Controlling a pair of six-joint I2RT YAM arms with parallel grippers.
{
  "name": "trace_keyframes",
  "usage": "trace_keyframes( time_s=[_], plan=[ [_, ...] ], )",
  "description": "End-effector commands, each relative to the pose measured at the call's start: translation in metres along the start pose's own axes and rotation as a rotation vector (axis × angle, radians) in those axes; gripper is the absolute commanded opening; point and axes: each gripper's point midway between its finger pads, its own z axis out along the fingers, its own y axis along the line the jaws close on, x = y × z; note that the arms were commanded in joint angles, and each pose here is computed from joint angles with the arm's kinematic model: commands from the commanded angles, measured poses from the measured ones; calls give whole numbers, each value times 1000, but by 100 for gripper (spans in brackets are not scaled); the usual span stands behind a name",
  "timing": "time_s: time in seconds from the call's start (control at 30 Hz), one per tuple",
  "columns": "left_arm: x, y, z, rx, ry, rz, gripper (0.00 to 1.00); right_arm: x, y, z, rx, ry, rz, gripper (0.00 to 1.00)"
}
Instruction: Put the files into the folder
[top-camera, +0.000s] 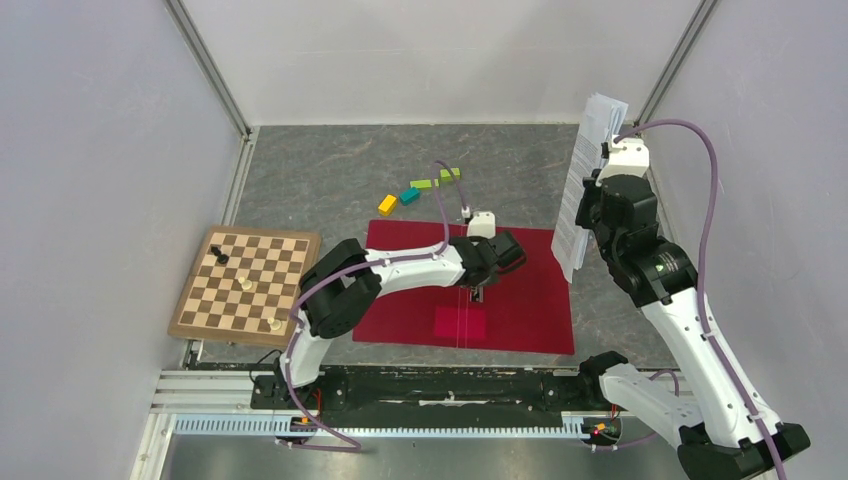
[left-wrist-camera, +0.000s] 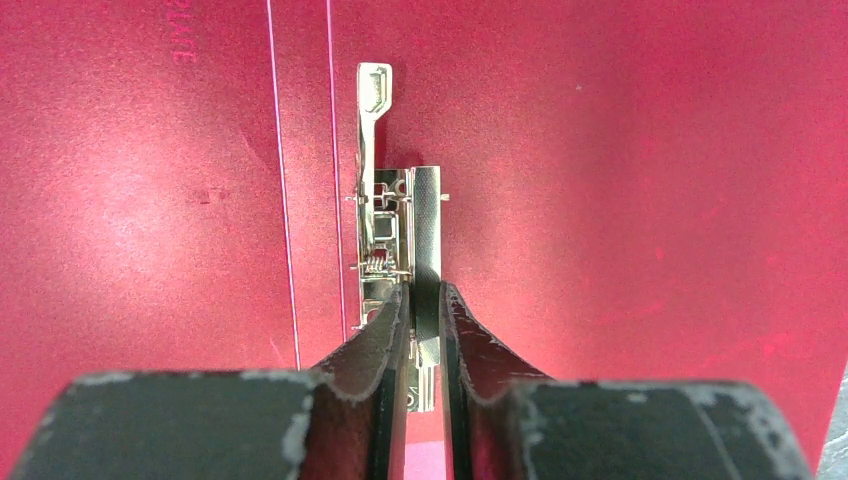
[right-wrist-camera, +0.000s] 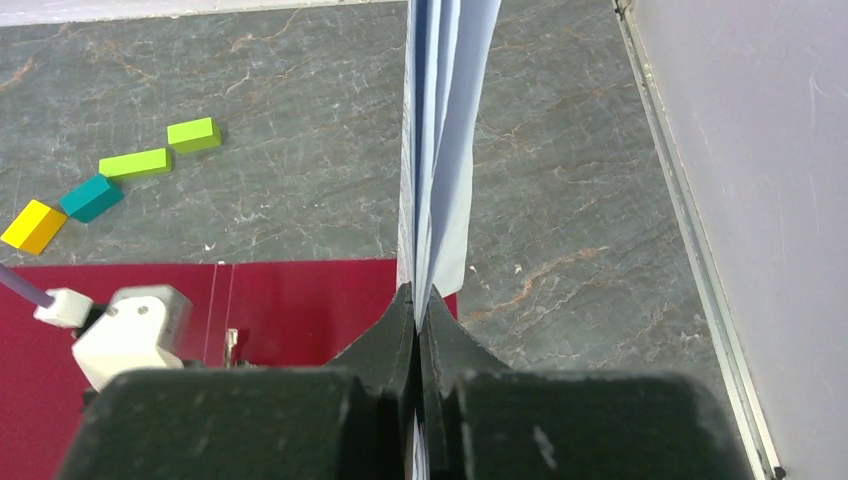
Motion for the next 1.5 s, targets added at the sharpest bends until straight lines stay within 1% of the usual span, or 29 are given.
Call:
trace_keyframes(
  time_s=[0.0, 0.13, 0.3, 0.4, 0.53, 0.67, 0.8, 0.87, 0.93, 0.97, 1.03, 1.07, 1.1, 1.2, 1.27, 1.33, 1.37, 1.4, 1.47],
  plan=[
    [-30, 6, 4, 91, -4, 9, 2, -8, 4, -2, -21, -44, 27, 0],
    [-40, 5, 20, 114, -2, 71, 2, -4, 5, 0, -28, -39, 29, 0],
    [-57, 31, 44, 59, 20, -2, 2, 2, 7, 1, -37, -26, 21, 0],
    [-58, 44, 51, 22, 41, -31, 2, 7, 13, 4, -66, -9, 12, 0],
    [-49, 57, 49, -21, 71, -36, 2, 16, 33, 9, -160, 23, 21, 0],
    [-28, 75, 41, -38, 115, -44, 2, 21, 60, 10, -296, 50, 43, 0],
    [-16, 79, 32, 23, 140, -45, 3, 20, 85, 6, -418, 62, 79, 0],
    [-21, 78, 24, 47, 130, -40, 6, 18, 94, 4, -466, 68, 94, 0],
    [-27, 76, 16, 77, 131, -33, 13, 18, 101, 2, -499, 77, 97, 0],
    [-33, 74, 11, 97, 128, -30, 22, 18, 103, 1, -510, 80, 97, 0],
    [-43, 68, 1, 132, 115, -19, 44, 17, 105, 0, -521, 80, 96, 0],
    [-50, 64, -6, 154, 101, -12, 53, 15, 104, 0, -521, 74, 91, 0],
    [-58, 62, -12, 173, 86, -9, 55, 13, 105, -1, -526, 69, 85, 0],
    [-97, 60, -38, 250, 9, -11, 57, -3, 111, -9, -575, 39, 73, 0],
    [-130, 68, -54, 304, -29, -37, 57, -19, 120, -18, -635, 13, 69, 0],
    [-162, 77, -69, 395, -67, -61, 58, -36, 131, -30, -717, -13, 61, 0],
    [-180, 75, -82, 488, -106, -69, 58, -45, 137, -38, -765, -30, 57, 0],
    [-197, 82, -90, 552, -143, -97, 58, -53, 143, -46, -814, -47, 52, 0],
    [-229, 84, -119, 752, -216, -139, 59, -69, 152, -59, -894, -82, 54, 0]
  ],
)
